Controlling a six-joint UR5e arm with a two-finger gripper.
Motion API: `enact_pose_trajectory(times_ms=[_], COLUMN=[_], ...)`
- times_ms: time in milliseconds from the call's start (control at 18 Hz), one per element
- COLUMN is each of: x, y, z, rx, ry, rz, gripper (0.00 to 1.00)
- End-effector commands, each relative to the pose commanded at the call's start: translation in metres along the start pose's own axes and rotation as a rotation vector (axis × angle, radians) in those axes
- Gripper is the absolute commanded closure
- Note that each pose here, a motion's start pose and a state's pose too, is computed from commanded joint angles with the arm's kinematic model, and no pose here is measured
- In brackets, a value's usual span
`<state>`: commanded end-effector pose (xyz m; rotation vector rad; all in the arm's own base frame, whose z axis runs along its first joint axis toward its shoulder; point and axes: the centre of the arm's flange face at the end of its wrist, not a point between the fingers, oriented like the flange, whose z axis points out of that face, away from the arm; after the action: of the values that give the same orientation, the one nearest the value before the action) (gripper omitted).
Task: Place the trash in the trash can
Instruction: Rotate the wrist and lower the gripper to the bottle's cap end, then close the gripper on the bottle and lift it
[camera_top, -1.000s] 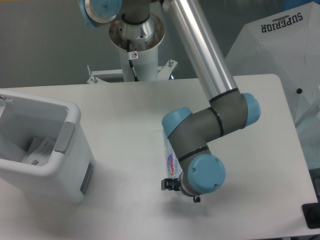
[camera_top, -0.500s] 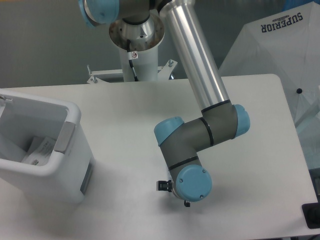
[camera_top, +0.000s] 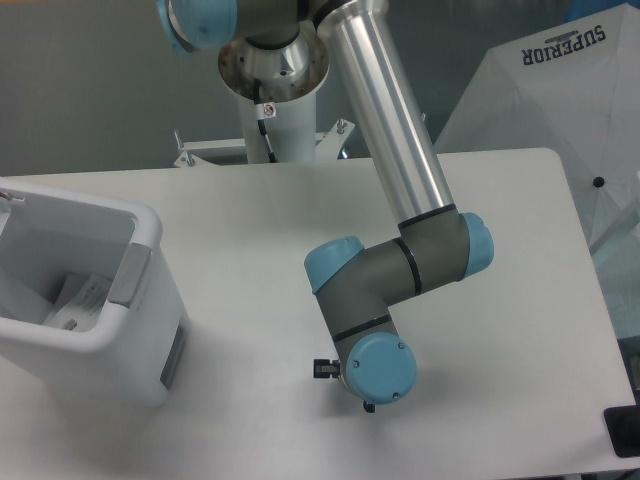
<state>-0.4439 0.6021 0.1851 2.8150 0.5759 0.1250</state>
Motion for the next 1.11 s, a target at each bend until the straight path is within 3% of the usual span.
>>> enact_pose_trajectory(times_ms=[222,556,778,1111], x=[0.008,0.028,0.044,0.060], y=[0.000,0.002,0.016,0.039], z=[-0.006,-0.024,-0.070,-0.131], rx=[0.007,0.033,0.109,0.246], ry=[-0.006,-0.015,-0.003,0.070], rz=[0.010,0.032,0.043,0.054], gripper=[0.63,0.65,0.72,0.72])
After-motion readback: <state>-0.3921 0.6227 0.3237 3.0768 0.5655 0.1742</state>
